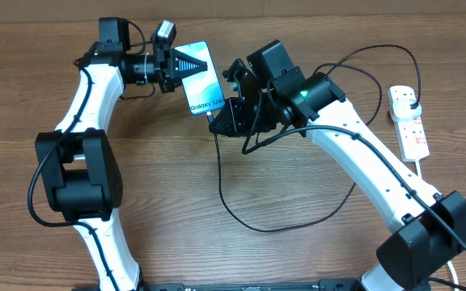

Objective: Plug charger to phone and switch on socket
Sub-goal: 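Raise the connector with the right gripper to the phone's bottom port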

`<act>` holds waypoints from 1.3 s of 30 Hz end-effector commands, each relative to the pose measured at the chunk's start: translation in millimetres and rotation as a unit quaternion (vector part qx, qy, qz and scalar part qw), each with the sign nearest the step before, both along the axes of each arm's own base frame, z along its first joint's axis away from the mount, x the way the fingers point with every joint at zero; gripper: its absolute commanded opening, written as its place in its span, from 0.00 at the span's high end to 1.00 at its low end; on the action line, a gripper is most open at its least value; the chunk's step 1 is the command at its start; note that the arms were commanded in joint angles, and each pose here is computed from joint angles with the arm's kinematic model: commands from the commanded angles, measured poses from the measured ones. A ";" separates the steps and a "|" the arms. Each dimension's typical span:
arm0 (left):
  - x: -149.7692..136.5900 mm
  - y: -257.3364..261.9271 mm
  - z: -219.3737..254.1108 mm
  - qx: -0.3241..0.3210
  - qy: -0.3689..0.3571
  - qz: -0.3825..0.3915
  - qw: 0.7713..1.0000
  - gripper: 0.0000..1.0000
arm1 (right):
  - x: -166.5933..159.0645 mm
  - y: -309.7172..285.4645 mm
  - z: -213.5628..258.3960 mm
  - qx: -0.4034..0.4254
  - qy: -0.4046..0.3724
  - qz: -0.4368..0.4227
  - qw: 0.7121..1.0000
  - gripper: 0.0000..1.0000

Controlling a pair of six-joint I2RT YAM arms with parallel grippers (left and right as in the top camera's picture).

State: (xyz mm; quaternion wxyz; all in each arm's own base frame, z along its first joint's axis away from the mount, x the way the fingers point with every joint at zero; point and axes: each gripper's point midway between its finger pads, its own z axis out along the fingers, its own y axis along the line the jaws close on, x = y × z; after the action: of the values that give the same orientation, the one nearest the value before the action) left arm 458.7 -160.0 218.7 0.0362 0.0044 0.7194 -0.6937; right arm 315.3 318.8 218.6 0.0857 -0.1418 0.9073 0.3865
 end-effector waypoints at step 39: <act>-6.7 -15.1 9.5 -0.014 -0.004 -0.025 1.000 0.96 | 11.8 -1.5 -14.7 -0.022 0.005 -0.035 0.999 0.96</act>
State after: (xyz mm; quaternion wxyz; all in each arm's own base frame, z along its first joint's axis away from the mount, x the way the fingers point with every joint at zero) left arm 458.2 -164.4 217.6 0.0358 0.0079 0.7219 -0.6910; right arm 323.0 316.7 206.6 0.0838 -0.1125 0.9192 0.3679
